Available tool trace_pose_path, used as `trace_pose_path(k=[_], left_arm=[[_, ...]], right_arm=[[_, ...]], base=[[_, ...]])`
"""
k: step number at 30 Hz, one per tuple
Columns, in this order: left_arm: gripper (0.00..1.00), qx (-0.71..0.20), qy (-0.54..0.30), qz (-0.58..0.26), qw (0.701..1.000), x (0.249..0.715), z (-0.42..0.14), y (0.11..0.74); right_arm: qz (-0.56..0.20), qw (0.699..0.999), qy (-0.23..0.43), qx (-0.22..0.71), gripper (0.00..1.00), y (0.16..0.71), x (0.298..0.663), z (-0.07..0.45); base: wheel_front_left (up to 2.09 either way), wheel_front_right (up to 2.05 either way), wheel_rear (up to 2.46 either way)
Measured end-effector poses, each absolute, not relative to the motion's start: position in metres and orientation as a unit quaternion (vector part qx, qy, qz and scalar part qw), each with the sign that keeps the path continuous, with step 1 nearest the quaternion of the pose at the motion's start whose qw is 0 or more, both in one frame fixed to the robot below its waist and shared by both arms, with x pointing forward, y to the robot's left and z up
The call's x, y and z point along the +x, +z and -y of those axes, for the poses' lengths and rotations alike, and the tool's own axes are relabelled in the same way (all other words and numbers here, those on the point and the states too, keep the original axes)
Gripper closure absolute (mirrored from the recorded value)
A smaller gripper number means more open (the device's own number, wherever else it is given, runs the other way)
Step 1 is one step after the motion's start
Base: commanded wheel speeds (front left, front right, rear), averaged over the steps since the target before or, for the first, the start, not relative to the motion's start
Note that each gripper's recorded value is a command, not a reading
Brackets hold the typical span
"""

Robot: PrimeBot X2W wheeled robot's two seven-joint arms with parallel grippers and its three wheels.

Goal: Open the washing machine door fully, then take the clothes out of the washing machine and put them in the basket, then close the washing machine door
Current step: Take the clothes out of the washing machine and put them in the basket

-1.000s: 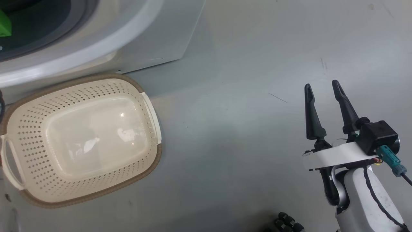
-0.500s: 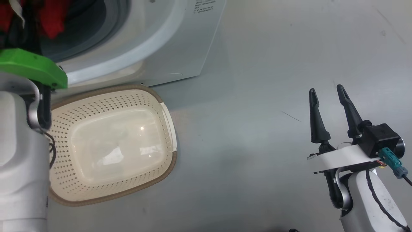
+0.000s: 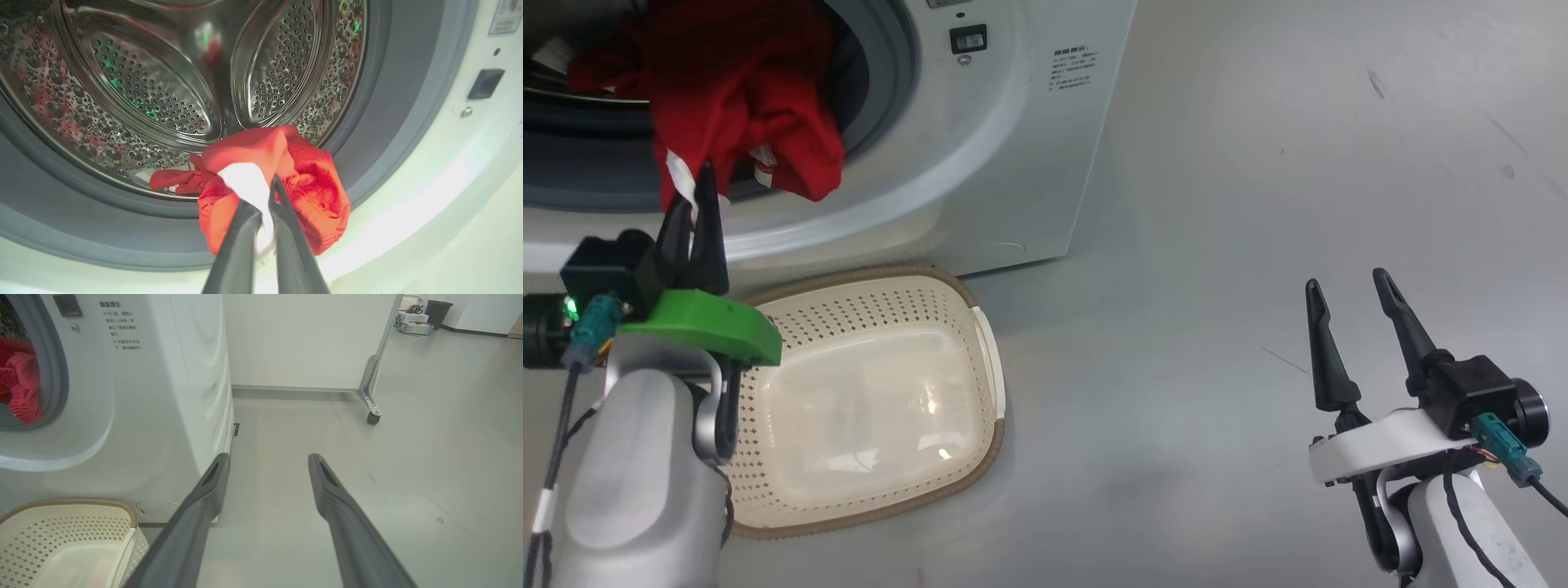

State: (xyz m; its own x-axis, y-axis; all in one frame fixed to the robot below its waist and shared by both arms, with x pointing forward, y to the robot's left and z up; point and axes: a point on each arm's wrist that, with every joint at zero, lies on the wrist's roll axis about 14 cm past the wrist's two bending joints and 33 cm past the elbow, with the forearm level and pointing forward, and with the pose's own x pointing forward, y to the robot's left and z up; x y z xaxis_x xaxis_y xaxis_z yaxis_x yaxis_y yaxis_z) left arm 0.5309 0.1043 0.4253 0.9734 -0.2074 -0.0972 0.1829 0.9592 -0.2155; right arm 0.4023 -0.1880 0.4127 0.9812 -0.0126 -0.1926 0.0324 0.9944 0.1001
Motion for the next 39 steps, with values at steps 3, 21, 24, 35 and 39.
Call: trace_pose_path(k=[3, 21, 24, 35, 39], left_arm=[[1.00, -0.095, -0.096, -0.058, 0.989, 0.514, -0.107, 0.429], [1.00, -0.084, -0.048, -0.002, 0.995, 0.449, -0.135, 0.479], [1.00, -0.081, -0.041, 0.023, 0.996, 0.443, -0.140, 0.496], [1.00, -0.094, -0.063, -0.075, 0.991, 0.398, -0.121, 0.452], [1.00, -0.110, -0.061, -0.135, 0.983, 0.385, -0.117, 0.420]], right_arm=[[-0.092, 0.994, -0.004, 0.054, 0.00, 0.417, 0.398, 0.183], [-0.059, 0.995, 0.043, 0.063, 0.00, 0.445, 0.383, 0.152], [-0.051, 0.995, 0.050, 0.064, 0.00, 0.450, 0.382, 0.147], [-0.048, 0.994, 0.064, 0.072, 0.00, 0.455, 0.384, 0.137], [-0.057, 0.993, 0.068, 0.074, 0.00, 0.451, 0.386, 0.134]], base=[[0.00, 0.00, 0.00], [0.00, 0.00, 0.00], [0.00, 0.00, 0.00], [0.00, 0.00, 0.00], [0.00, 0.00, 0.00]])
